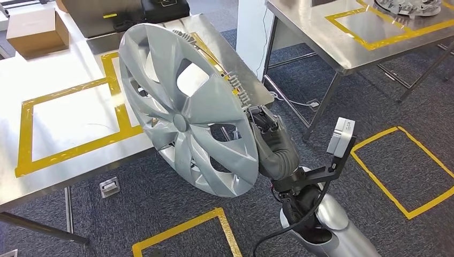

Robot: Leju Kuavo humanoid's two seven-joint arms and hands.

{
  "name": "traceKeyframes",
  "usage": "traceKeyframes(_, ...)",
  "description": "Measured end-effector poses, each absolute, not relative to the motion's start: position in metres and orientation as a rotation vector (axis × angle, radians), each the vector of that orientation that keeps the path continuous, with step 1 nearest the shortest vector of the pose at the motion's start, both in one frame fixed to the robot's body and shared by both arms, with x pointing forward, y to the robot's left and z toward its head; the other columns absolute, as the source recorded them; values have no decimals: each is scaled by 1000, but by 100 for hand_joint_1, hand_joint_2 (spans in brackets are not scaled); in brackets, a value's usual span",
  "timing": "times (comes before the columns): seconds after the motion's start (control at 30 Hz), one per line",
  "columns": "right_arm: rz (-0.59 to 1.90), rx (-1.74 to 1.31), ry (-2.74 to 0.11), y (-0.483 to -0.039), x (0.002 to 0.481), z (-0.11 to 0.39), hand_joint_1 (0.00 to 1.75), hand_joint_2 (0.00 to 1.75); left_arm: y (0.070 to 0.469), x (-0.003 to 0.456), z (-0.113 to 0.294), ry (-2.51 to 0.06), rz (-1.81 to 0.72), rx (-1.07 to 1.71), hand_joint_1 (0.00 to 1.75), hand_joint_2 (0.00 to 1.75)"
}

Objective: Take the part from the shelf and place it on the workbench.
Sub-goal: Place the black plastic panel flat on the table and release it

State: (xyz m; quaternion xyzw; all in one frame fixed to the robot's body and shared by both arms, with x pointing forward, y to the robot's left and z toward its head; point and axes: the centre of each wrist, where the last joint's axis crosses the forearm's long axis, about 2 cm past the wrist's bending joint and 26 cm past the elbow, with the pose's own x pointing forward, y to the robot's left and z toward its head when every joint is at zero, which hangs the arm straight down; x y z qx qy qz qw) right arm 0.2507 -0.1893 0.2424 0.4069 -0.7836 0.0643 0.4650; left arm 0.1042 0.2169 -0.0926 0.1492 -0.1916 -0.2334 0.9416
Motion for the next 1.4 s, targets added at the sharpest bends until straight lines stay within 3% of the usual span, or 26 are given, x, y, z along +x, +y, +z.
traceKeyframes(0.83, 151, 981, -1915, -190, 253, 242, 175, 175, 212, 104, -92, -408, -474, 291, 0, 175)
traceKeyframes(1.4, 290, 842, -1883, -182, 288, 266, 175, 175, 211, 113, -90, -416, -510, 284, 0, 175)
